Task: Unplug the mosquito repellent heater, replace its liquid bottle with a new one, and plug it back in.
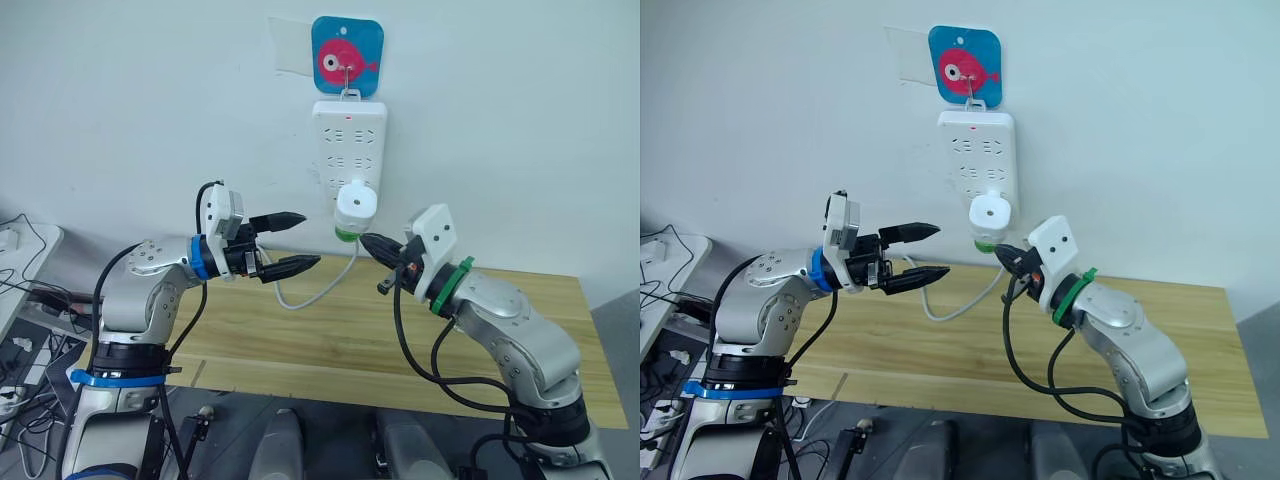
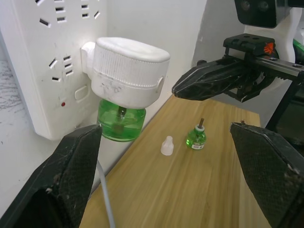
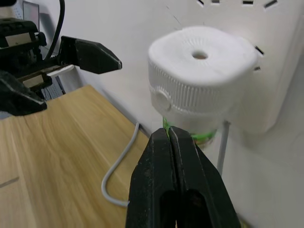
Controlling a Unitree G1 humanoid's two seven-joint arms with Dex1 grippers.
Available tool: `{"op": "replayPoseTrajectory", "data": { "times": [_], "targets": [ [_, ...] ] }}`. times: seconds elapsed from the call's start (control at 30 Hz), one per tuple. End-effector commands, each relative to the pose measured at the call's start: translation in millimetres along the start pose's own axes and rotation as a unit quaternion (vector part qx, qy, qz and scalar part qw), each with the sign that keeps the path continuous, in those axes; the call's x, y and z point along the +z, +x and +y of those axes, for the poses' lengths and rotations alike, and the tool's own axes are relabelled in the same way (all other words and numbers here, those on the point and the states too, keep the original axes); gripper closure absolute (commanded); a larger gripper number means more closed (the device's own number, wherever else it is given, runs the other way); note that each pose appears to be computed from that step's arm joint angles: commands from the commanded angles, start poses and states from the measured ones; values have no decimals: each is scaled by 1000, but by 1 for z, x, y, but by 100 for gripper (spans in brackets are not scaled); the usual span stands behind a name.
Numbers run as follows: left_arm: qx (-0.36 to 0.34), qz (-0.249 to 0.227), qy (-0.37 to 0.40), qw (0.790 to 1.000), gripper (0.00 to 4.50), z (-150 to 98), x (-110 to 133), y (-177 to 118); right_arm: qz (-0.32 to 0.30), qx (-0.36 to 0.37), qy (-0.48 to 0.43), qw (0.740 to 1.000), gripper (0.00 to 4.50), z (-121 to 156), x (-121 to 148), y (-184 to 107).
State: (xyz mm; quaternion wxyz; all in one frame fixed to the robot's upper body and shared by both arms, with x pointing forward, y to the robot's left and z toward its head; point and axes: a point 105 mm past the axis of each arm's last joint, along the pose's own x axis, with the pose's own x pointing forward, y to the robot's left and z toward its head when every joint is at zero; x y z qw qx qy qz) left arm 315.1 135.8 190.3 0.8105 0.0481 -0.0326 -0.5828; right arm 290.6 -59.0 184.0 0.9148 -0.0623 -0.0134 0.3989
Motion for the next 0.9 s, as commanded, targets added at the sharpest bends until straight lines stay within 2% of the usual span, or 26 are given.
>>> {"op": "replayPoseTrajectory", "data": {
  "times": [0.03, 0.07, 0.17, 0.23, 0.33, 0.43, 0.53, 0.9],
  "targets": [
    [28, 14, 14, 999, 0, 3, 7, -11, -19, 24, -17, 999, 446, 4, 13, -18],
    [41, 24, 13, 999, 0, 5, 5, -14, -15, 27, -21, 999, 446, 3, 13, -23],
    [85, 59, 5, 995, 0, 14, 0, -23, -8, 9, -36, 999, 390, -14, 13, -41],
    [98, 66, 7, 993, 0, 16, 0, -27, -7, -1, -39, 999, 313, -20, 13, -47],
    [131, 105, 31, 985, 0, 21, -8, -35, 2, -14, -53, 998, 216, -29, 10, -57],
    [143, 103, 57, 983, 0, 24, -6, -37, 13, -36, -58, 998, 108, -38, 2, -70],
    [146, 111, 53, 982, 0, 24, -9, -40, 14, -61, -66, 996, 3, -45, 2, -75],
    [123, 113, 28, 986, 0, 18, -14, -38, 17, -91, -63, 994, 1, -55, 0, -77]
  ]
}}
